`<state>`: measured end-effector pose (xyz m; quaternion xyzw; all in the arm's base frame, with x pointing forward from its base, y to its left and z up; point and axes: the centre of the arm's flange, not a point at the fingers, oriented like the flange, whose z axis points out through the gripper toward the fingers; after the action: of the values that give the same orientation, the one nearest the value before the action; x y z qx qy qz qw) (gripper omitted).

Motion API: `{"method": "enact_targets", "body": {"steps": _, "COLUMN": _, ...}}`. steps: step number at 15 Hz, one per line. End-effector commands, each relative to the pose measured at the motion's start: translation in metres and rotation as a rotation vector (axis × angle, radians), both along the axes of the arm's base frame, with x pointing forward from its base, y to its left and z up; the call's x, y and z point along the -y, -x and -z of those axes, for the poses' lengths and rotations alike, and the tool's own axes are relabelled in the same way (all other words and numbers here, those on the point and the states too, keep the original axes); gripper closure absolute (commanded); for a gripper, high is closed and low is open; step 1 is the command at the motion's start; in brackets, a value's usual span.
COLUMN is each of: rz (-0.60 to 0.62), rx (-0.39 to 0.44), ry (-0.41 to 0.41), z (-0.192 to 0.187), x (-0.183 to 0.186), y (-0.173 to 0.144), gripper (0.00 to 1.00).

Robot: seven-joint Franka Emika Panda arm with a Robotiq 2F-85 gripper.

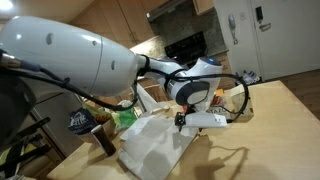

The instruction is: Move the blue box forward then move the beige box forward then move the white box forward then move the white bag to the right and put it upright

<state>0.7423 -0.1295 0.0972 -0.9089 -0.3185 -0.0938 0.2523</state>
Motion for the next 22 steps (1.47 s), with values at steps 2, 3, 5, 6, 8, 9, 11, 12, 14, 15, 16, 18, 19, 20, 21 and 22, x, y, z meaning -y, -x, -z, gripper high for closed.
{"method": "enact_targets", "body": {"steps": 2, "rz": -0.027, "rx": -0.02, "ry": -0.013, "z": -0.004, "x": -0.004, "y": -0.016, "gripper": 0.0}}
{"method": "enact_targets", "body": {"steps": 3, "rz": -0.031, "rx": -0.024, "ry": -0.014, "z": -0.004, "x": -0.005, "y": -0.017, "gripper": 0.0}}
{"method": "enact_targets", "body": {"steps": 5, "rz": -0.042, "rx": -0.04, "ry": -0.016, "z": -0.005, "x": -0.008, "y": -0.019, "gripper": 0.0}}
{"method": "enact_targets", "body": {"steps": 6, "rz": -0.046, "rx": -0.045, "ry": -0.014, "z": -0.005, "x": -0.008, "y": -0.019, "gripper": 0.0}}
{"method": "enact_targets", "body": {"steps": 8, "rz": -0.048, "rx": -0.05, "ry": -0.011, "z": -0.006, "x": -0.009, "y": -0.019, "gripper": 0.0}}
{"method": "enact_targets", "body": {"steps": 9, "rz": -0.047, "rx": -0.05, "ry": -0.003, "z": -0.006, "x": -0.009, "y": -0.019, "gripper": 0.0}}
{"method": "enact_targets", "body": {"steps": 11, "rz": -0.041, "rx": -0.047, "ry": 0.011, "z": -0.007, "x": -0.009, "y": -0.019, "gripper": 0.0}}
{"method": "enact_targets", "body": {"steps": 12, "rz": -0.037, "rx": -0.048, "ry": 0.025, "z": -0.007, "x": -0.01, "y": -0.02, "gripper": 0.0}}
{"method": "enact_targets", "body": {"steps": 14, "rz": -0.041, "rx": -0.052, "ry": 0.037, "z": -0.007, "x": -0.01, "y": -0.022, "gripper": 0.0}}
{"method": "enact_targets", "body": {"steps": 15, "rz": -0.041, "rx": -0.055, "ry": 0.053, "z": -0.006, "x": -0.01, "y": -0.023, "gripper": 0.0}}
{"method": "enact_targets", "body": {"steps": 16, "rz": -0.039, "rx": -0.055, "ry": 0.066, "z": -0.006, "x": -0.009, "y": -0.024, "gripper": 0.0}}
{"method": "enact_targets", "body": {"steps": 18, "rz": -0.034, "rx": -0.056, "ry": 0.107, "z": -0.005, "x": -0.006, "y": -0.025, "gripper": 0.0}}
{"method": "enact_targets", "body": {"steps": 19, "rz": -0.03, "rx": -0.059, "ry": 0.117, "z": -0.005, "x": -0.004, "y": -0.025, "gripper": 0.0}}
{"method": "enact_targets", "body": {"steps": 20, "rz": -0.032, "rx": -0.062, "ry": 0.123, "z": -0.004, "x": -0.004, "y": -0.026, "gripper": 0.0}}
{"method": "enact_targets", "body": {"steps": 21, "rz": -0.036, "rx": -0.062, "ry": 0.126, "z": -0.004, "x": -0.004, "y": -0.027, "gripper": 0.0}}
{"method": "enact_targets", "body": {"steps": 22, "rz": -0.039, "rx": -0.057, "ry": 0.119, "z": -0.004, "x": -0.003, "y": -0.028, "gripper": 0.0}}
